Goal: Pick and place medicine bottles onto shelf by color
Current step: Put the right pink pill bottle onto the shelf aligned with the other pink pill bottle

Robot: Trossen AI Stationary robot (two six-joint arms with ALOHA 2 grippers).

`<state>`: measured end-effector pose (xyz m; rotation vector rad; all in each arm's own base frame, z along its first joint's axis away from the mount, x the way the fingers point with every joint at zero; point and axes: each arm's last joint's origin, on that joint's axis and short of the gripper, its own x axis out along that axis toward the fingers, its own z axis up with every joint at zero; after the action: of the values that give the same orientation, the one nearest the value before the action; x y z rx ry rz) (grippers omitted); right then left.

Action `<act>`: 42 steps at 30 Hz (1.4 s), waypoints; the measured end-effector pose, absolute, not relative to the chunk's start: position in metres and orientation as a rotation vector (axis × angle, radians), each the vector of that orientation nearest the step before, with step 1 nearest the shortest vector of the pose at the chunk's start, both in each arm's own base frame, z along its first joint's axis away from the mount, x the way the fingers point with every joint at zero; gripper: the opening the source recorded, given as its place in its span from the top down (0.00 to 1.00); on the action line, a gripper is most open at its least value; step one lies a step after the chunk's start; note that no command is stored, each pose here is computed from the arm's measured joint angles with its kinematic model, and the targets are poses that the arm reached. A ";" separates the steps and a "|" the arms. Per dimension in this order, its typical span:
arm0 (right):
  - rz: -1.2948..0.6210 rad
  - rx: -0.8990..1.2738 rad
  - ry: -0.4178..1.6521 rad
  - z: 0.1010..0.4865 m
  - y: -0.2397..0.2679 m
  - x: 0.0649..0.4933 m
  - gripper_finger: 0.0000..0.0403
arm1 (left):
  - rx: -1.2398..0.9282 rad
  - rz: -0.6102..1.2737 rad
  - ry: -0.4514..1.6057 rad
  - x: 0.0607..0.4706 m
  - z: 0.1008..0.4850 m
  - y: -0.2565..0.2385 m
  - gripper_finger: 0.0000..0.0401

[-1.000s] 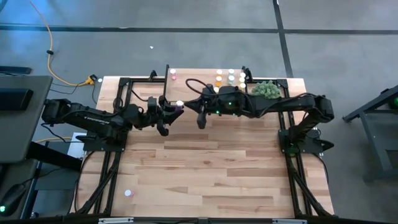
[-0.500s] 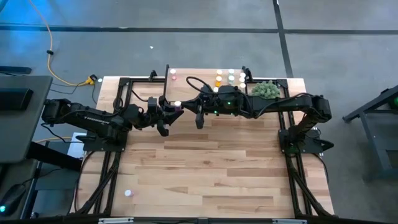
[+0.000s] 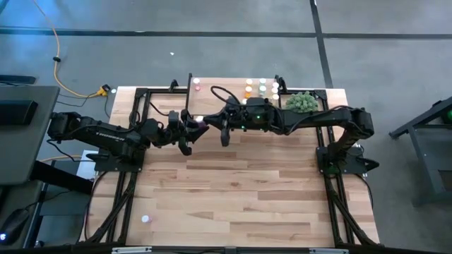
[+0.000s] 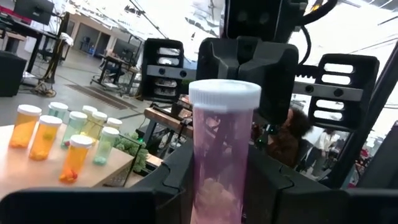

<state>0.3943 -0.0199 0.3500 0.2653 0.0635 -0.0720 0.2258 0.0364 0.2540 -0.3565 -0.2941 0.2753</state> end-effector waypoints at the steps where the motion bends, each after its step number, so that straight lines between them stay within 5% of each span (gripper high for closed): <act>1: -0.059 0.265 0.063 0.348 -0.020 0.396 1.00 | -0.356 0.274 -0.291 0.226 0.254 0.036 0.77; 11: -0.100 0.228 0.107 0.366 -0.028 0.373 1.00 | -0.257 0.318 -0.278 0.225 0.254 0.039 0.77; 14: -0.154 0.216 0.168 0.370 -0.033 0.360 1.00 | -0.264 0.441 -0.295 0.221 0.261 0.047 0.77; 21: -0.266 0.164 0.221 0.383 -0.034 0.336 1.00 | -0.096 0.683 0.076 0.250 0.285 0.067 0.77; 26: -0.301 0.157 0.254 0.384 -0.034 0.328 1.00 | -0.042 0.973 0.074 0.279 0.289 0.088 0.75; 32: -0.303 0.152 0.292 0.383 -0.034 0.324 1.00 | -0.142 1.333 0.020 0.289 0.266 0.096 0.71; 42: -0.294 0.142 0.344 0.378 -0.043 0.321 1.00 | -0.110 1.443 0.093 0.311 0.223 0.102 0.76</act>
<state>0.3214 -0.0429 0.3783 0.1423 0.3443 -0.2942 0.3111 0.1015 0.2233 -0.1102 0.0930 1.4430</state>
